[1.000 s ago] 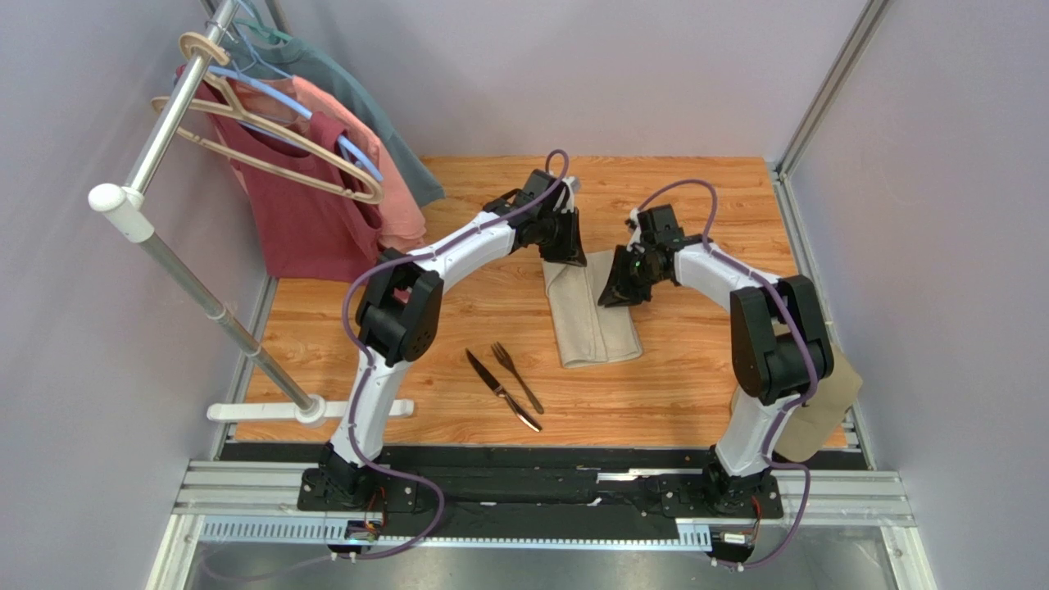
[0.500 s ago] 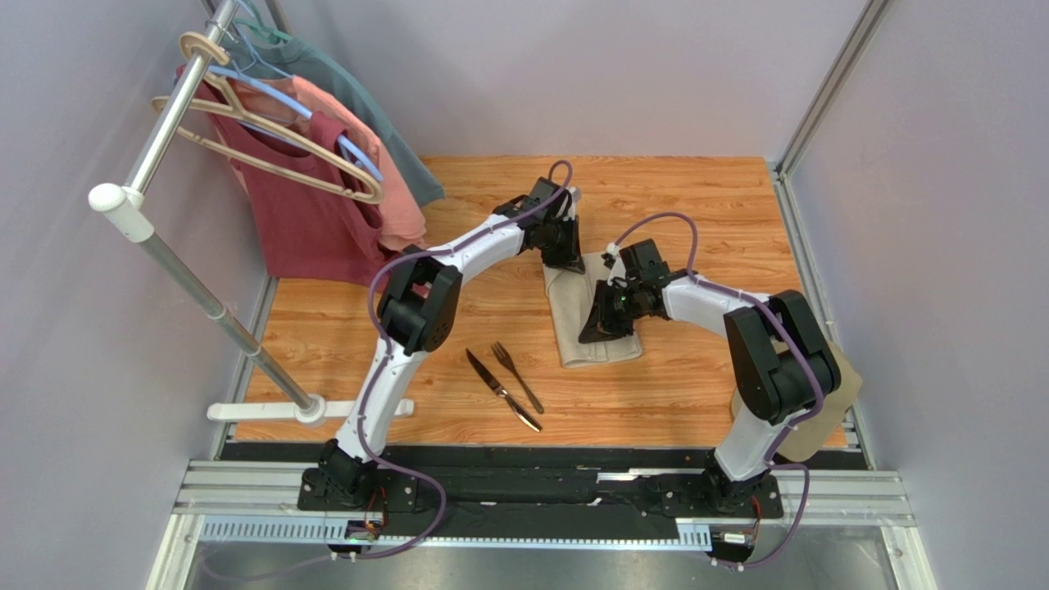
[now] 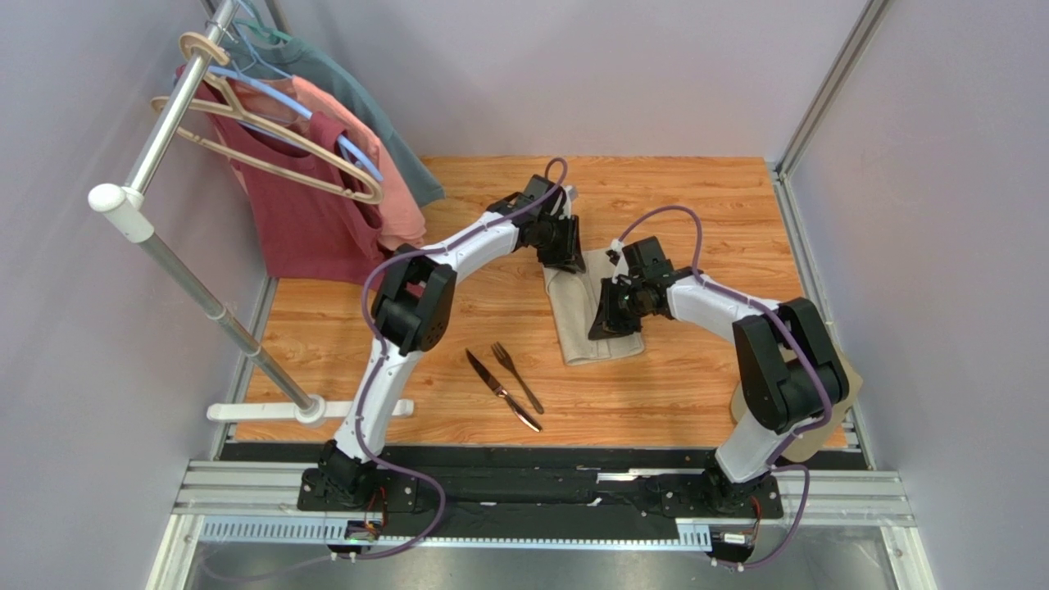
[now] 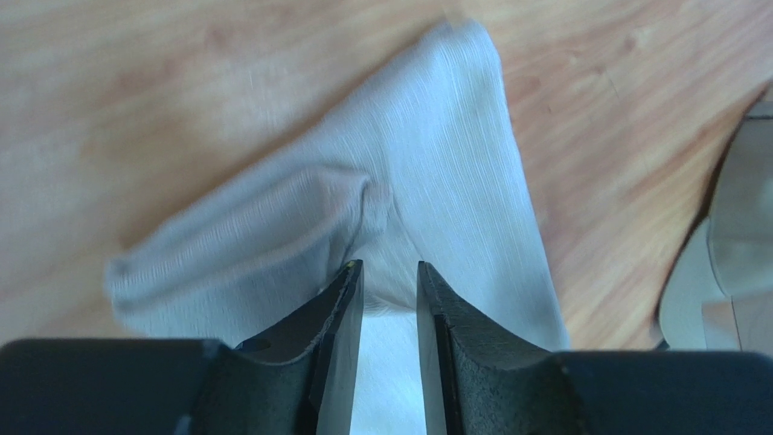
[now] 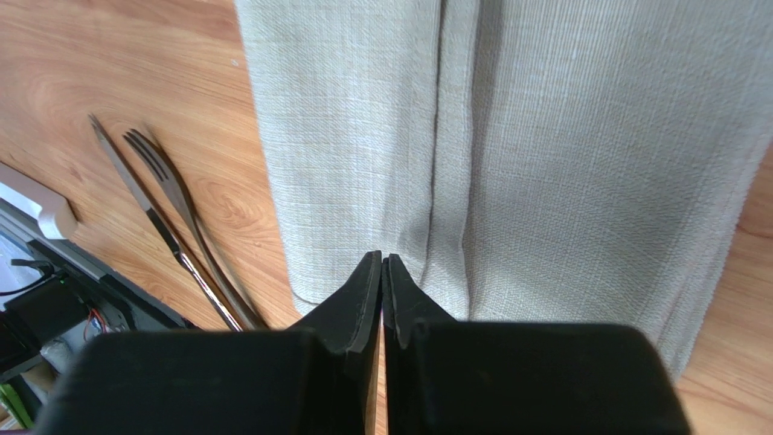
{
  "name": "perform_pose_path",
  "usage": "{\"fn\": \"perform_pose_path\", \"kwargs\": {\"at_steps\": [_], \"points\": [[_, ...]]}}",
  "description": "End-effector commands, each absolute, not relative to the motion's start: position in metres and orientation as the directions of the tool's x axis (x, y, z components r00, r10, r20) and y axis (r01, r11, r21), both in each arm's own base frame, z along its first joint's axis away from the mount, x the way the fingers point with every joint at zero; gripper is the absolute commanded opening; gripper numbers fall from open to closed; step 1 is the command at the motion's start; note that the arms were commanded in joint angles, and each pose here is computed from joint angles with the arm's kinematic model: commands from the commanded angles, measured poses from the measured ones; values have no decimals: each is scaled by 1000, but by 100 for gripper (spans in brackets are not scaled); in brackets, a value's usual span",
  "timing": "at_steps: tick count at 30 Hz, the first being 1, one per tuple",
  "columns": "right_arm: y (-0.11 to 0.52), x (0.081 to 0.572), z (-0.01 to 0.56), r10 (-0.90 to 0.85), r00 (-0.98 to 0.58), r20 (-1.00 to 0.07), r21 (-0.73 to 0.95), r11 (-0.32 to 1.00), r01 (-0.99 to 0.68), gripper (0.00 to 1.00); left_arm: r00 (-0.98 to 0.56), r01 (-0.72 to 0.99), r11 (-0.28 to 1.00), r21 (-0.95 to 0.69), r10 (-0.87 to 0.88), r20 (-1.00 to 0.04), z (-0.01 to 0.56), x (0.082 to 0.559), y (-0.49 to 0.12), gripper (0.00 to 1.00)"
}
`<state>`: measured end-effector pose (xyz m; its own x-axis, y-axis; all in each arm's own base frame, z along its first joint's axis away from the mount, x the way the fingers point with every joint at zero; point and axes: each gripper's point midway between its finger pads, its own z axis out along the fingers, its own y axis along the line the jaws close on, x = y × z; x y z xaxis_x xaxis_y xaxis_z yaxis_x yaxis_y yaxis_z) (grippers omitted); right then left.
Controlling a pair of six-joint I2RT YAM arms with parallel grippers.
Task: Fold the napkin into a case and place the utensils inside
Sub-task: Smooth out the 2/3-rectangle-folded napkin at the center of the board.
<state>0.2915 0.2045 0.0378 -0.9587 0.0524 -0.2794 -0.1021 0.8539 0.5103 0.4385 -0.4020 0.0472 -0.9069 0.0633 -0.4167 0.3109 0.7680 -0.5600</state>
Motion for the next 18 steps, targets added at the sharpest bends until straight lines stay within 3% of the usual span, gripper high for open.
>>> {"fn": "perform_pose_path", "kwargs": {"at_steps": [1, 3, 6, 18], "points": [[204, 317, 78, 74, -917, -392, 505, 850, -147, 8, -852, 394, 704, -591, 38, -523, 153, 416, -394, 37], [204, 321, 82, 99, -919, -383, 521, 844, -126, 10, -850, 387, 682, -621, 3, -527, 173, 402, -390, 27], [207, 328, 86, 113, -920, -375, 544, 830, -120, 13, -887, 350, 643, -681, -5, -461, 157, 371, -385, 14], [207, 336, 60, 115, -937, -329, 552, 829, -92, 15, -937, 312, 629, -712, 80, -340, 75, 311, -394, 12]]}}
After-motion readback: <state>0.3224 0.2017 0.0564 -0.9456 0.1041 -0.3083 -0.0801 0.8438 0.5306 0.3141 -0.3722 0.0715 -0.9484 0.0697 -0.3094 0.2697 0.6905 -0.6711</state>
